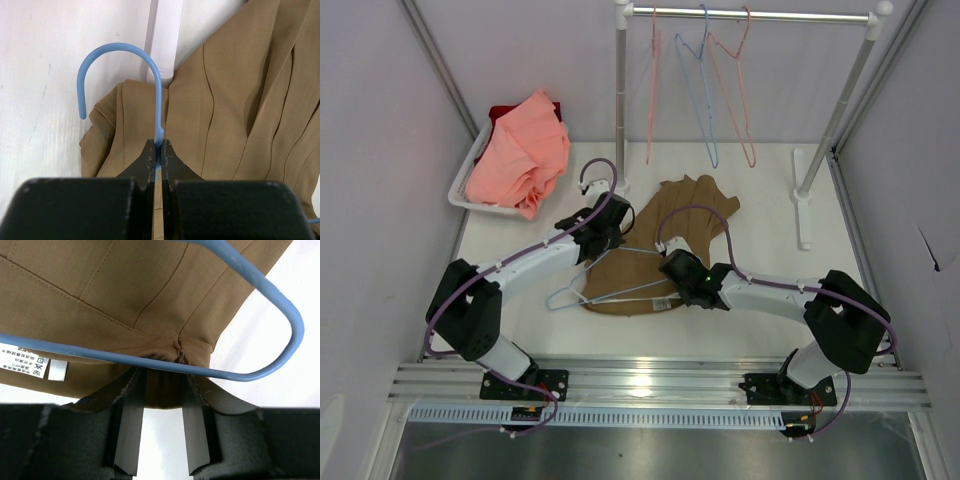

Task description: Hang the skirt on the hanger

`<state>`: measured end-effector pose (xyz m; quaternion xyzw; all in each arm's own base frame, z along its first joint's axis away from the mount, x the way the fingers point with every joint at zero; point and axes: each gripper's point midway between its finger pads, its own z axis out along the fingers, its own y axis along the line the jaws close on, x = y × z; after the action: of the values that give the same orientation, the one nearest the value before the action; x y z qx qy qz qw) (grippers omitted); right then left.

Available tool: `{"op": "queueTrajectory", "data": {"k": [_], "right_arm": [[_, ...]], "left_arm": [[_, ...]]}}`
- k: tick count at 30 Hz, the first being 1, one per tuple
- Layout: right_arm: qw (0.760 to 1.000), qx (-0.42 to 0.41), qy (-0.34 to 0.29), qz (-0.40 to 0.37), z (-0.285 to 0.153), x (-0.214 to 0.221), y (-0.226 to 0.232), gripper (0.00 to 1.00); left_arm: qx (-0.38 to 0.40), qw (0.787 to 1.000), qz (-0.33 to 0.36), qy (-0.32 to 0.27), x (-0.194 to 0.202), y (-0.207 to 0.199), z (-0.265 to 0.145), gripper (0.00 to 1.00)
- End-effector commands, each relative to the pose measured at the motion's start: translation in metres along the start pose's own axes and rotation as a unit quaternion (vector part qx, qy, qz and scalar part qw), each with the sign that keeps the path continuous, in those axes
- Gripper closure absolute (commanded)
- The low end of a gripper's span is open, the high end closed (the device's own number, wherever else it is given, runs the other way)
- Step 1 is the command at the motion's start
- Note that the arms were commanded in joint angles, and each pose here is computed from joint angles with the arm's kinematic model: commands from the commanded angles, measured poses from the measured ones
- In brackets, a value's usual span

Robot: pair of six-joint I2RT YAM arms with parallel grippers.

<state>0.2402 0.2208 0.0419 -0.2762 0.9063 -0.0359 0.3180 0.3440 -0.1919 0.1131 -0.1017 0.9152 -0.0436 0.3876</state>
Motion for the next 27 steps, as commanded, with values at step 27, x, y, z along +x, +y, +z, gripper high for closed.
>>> {"op": "queueTrajectory", "data": {"k": [27], "right_arm": [[0.995, -0.032, -0.067, 0.065, -0.027, -0.05, -0.003, 1.0]], "left_arm": [[0.02, 1.0, 0.0, -0.015, -0.018, -0.007, -0.003, 1.0]]}}
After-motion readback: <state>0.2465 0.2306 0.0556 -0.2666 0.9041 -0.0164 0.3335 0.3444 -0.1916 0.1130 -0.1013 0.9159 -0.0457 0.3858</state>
